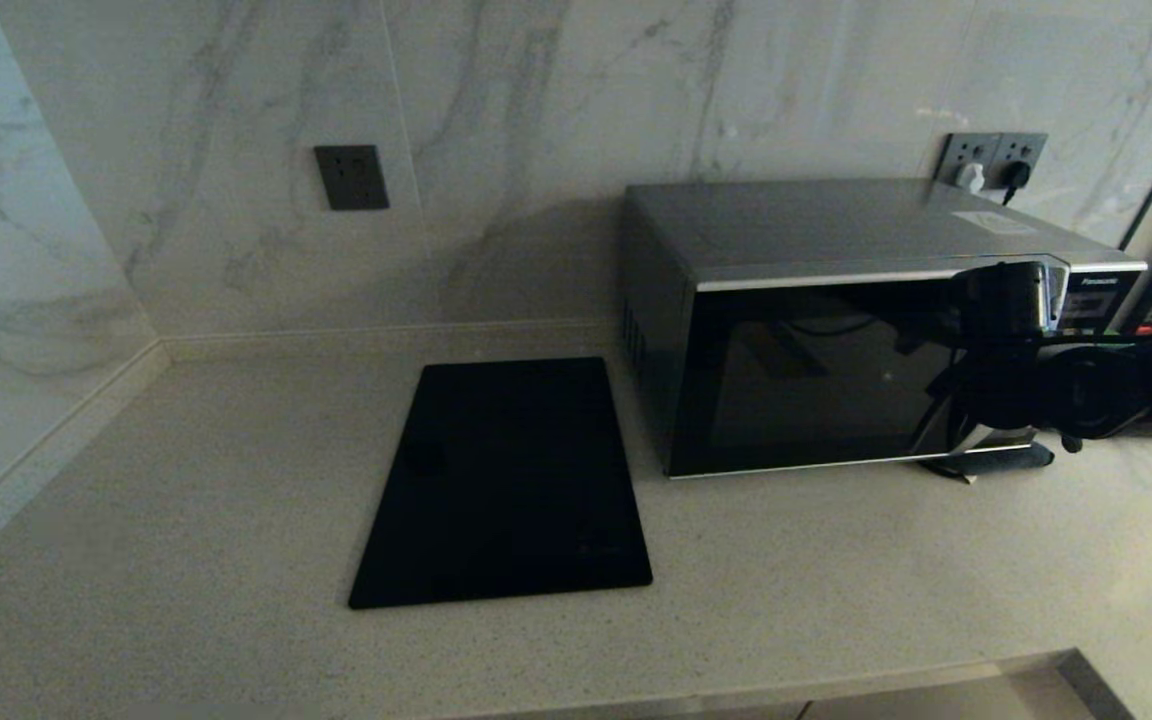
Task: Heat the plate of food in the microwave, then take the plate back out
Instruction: Open the microwave oven
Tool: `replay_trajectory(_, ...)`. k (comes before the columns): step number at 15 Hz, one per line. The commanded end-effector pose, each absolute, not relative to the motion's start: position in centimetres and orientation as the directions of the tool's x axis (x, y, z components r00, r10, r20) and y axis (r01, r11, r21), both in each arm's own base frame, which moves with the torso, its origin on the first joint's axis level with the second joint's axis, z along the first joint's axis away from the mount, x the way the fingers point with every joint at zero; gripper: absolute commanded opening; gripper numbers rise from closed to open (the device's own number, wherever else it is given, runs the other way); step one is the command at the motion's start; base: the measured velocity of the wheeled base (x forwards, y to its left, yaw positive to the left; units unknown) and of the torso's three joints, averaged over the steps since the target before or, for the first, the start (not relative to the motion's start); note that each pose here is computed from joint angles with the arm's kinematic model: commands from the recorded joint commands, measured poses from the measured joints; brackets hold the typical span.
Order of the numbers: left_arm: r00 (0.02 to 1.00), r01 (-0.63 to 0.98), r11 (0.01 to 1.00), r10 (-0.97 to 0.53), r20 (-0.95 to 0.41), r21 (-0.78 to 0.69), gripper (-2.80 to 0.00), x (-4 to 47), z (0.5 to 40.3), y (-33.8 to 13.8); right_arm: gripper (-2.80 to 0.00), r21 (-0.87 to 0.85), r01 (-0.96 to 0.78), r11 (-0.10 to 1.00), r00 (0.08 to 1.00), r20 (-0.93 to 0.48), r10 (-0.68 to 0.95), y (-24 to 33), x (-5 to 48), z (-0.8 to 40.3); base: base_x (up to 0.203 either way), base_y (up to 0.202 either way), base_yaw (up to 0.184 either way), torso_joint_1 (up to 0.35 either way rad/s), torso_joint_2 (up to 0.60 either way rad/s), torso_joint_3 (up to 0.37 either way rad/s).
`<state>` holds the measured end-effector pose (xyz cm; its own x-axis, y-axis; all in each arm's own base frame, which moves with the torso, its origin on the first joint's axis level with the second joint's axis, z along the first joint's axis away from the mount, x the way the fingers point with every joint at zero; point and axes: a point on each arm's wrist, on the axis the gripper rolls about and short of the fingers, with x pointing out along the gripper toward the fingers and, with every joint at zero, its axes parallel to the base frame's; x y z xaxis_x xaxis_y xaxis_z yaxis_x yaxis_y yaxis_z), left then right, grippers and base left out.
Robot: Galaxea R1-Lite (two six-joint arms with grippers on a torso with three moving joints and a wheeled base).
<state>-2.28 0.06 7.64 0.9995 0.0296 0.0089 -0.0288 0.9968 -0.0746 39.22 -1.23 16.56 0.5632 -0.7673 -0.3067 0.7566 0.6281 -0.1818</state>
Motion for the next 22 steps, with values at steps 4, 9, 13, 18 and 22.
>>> replay_trajectory(4,1.0,-0.03,0.997,0.031,0.008,-0.075,-2.8,-2.27,7.65,0.06,-2.8,-0.19,0.761,0.62,0.553,-0.308,-0.774,-1.22,39.1,16.36,0.0,0.0,0.0,0.0,0.0,0.0)
replay_trajectory(9,1.0,-0.03,0.997,0.031,0.008,-0.075,-2.8,-2.27,7.65,0.06,-2.8,-0.181,0.768,0.614,0.548,-0.31,-0.777,-1.23,38.89,16.24,0.0,0.0,0.0,0.0,0.0,0.0)
replay_trajectory(13,1.0,-0.03,0.997,0.031,0.008,-0.075,-2.8,-2.27,7.65,0.06,-2.8,-0.19,0.784,0.591,0.526,-0.302,-0.795,-1.26,38.63,16.13,0.0,0.0,0.0,0.0,0.0,0.0)
replay_trajectory(18,1.0,-0.03,0.997,0.031,0.008,-0.075,-2.8,-2.27,7.65,0.06,-2.8,-0.194,0.813,0.549,0.49,-0.282,-0.825,-1.17,38.63,16.0,0.0,0.0,0.0,0.0,0.0,0.0)
replay_trajectory(22,1.0,-0.03,0.997,0.031,0.008,-0.074,-2.8,-2.27,7.65,0.06,-2.8,-0.19,0.818,0.542,0.484,-0.281,-0.829,-1.11,38.76,15.75,0.0,0.0,0.0,0.0,0.0,0.0)
